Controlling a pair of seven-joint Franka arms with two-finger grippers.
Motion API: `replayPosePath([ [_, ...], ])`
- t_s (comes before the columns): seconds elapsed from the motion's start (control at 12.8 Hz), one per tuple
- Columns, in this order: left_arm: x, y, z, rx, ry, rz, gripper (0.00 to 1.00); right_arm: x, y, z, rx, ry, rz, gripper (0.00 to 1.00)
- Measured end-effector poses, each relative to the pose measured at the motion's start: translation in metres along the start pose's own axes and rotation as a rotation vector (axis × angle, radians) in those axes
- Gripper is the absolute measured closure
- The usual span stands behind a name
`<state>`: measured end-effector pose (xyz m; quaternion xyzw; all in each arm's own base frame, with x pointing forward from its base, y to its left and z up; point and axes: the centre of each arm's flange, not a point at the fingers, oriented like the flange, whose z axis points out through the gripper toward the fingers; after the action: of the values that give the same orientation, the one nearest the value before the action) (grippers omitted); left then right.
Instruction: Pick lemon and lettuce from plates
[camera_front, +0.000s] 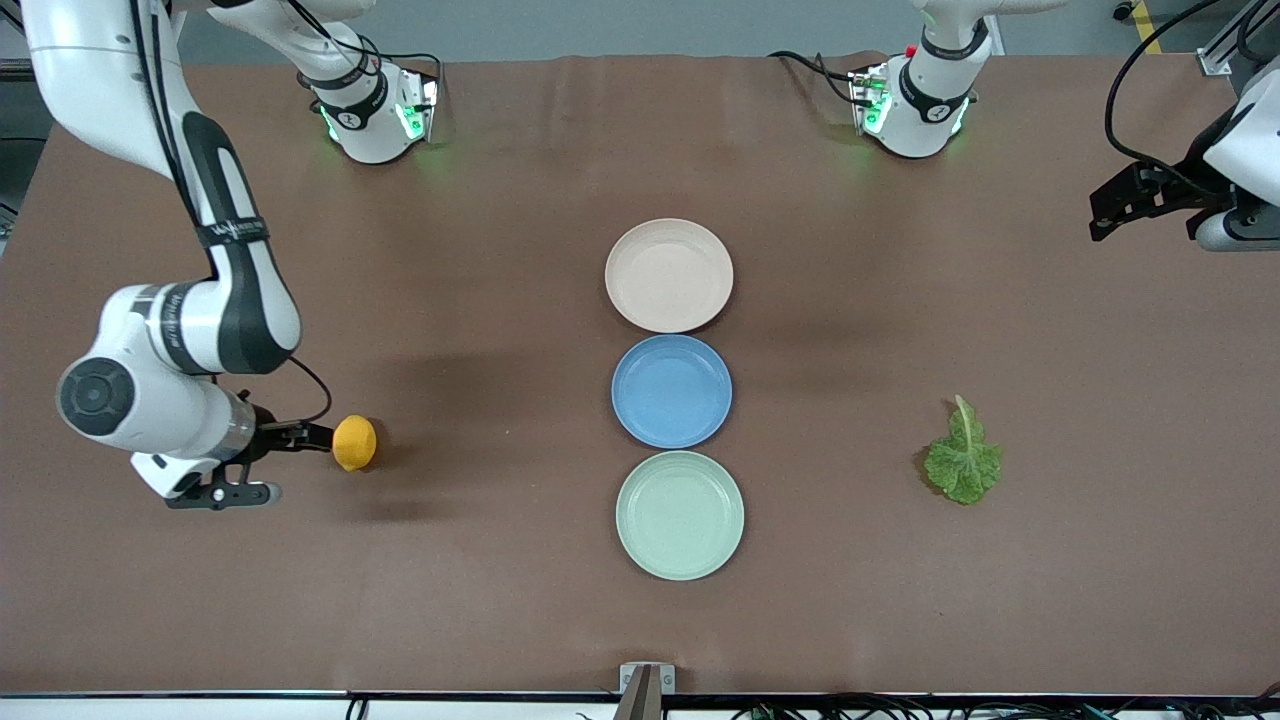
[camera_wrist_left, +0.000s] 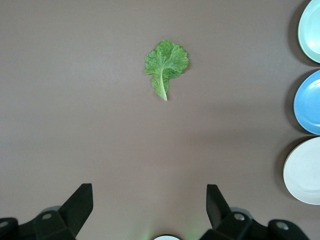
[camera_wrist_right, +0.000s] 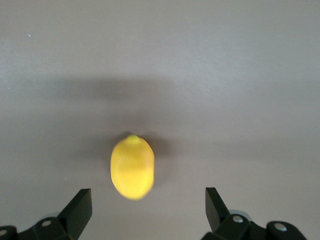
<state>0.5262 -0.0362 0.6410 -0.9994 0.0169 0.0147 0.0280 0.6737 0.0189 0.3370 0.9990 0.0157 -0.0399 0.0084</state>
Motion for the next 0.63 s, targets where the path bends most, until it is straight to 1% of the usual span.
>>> replayPosePath([
  [0.16, 0.001, 0.001, 0.0, 0.0, 0.007, 0.002, 0.0, -0.013, 0.01, -0.04, 0.006, -0.021, 0.012, 0.0],
  [0.39, 0.001, 0.001, 0.0, 0.0, 0.008, 0.002, 0.0, -0.034, 0.015, -0.109, 0.014, -0.09, 0.017, 0.0],
  [0.55, 0.001, 0.002, -0.001, 0.0, 0.01, 0.003, 0.0, -0.037, 0.022, -0.141, 0.016, -0.081, 0.028, 0.0],
  [0.63, 0.001, 0.002, -0.001, 0.0, 0.01, 0.004, 0.0, -0.039, 0.026, -0.147, 0.017, -0.086, 0.033, 0.0],
])
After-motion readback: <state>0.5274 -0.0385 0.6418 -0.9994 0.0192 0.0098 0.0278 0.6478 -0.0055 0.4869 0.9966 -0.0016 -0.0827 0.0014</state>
